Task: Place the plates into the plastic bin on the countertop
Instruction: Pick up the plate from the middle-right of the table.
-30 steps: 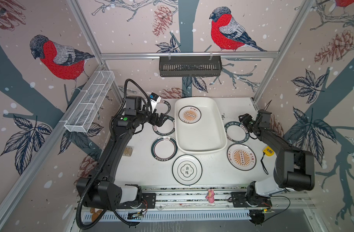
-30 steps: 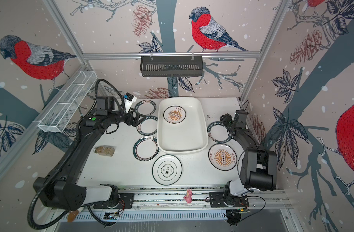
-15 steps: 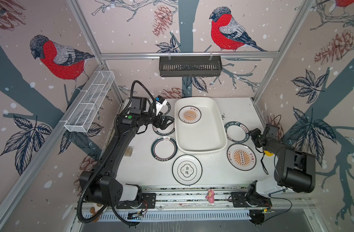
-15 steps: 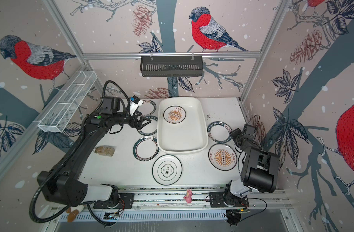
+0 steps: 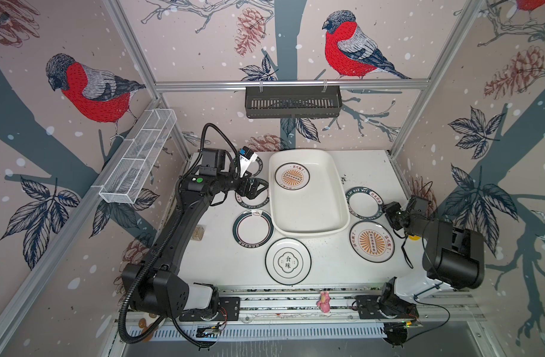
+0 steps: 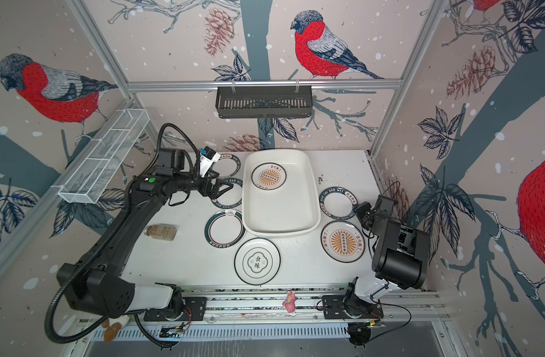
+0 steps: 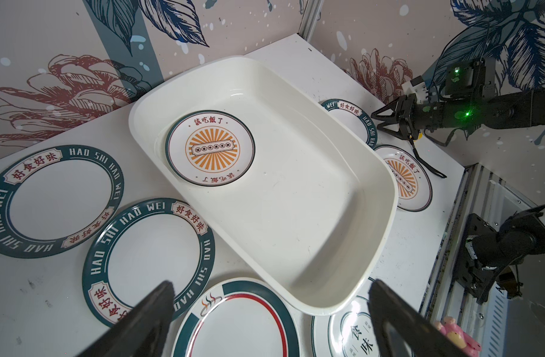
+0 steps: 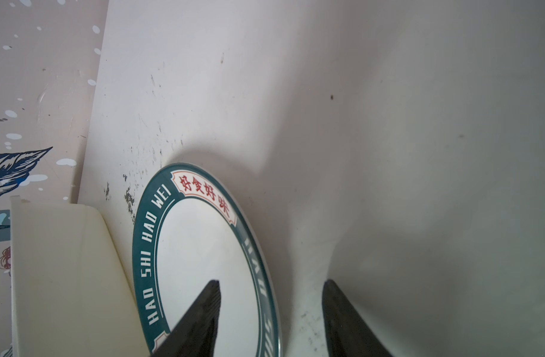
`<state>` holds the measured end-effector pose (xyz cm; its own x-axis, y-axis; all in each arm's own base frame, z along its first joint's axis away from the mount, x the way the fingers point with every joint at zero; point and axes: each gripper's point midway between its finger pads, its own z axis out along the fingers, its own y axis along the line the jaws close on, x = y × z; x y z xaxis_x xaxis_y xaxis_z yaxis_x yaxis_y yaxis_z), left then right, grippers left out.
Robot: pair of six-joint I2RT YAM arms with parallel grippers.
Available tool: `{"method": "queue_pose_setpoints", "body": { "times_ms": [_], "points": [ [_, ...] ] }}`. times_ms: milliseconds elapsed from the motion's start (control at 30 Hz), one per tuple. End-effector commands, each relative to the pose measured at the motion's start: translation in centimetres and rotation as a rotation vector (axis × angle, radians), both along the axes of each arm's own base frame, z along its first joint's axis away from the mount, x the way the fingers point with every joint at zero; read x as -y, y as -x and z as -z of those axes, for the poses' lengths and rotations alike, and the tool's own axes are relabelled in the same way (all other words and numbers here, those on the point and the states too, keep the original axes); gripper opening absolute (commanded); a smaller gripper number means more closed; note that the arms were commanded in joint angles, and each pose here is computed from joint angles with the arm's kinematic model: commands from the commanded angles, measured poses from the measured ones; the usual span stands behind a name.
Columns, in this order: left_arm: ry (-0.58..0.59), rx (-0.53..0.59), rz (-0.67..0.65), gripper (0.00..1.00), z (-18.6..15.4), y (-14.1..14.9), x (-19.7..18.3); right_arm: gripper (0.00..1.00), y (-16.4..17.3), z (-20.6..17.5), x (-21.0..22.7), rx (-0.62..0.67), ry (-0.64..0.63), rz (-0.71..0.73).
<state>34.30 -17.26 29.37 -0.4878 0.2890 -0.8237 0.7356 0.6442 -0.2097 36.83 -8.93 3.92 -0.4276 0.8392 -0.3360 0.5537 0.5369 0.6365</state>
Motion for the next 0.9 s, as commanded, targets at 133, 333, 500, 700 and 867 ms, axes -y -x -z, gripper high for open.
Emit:
{"method": "queue_pose_setpoints", "body": {
  "times_ms": [133, 333, 500, 700, 867],
  "points": [
    [0.003, 0.022, 0.007, 0.97, -0.5, 0.3, 0.0, 0.48, -0.4, 0.1, -0.6, 0.04, -0.017, -0.053],
    [0.007, 0.026, 0.0, 0.97, -0.7, 0.3, 0.0, 0.43, -0.6, 0.4, -0.8, 0.063, -0.043, -0.063],
    [0.017, 0.027, 0.0, 0.97, -0.9, 0.4, 0.0, 0.4, -0.6, 0.9, -0.8, 0.063, -0.059, -0.068],
    [0.02, 0.028, -0.014, 0.97, -0.8, 0.3, 0.0, 0.4, -0.7, 1.5, -0.7, 0.055, -0.066, -0.077],
    [0.022, 0.028, -0.014, 0.97, -0.9, 0.2, 0.0, 0.37, -0.7, 2.0, -0.7, 0.052, -0.082, -0.08]
  ]
}}
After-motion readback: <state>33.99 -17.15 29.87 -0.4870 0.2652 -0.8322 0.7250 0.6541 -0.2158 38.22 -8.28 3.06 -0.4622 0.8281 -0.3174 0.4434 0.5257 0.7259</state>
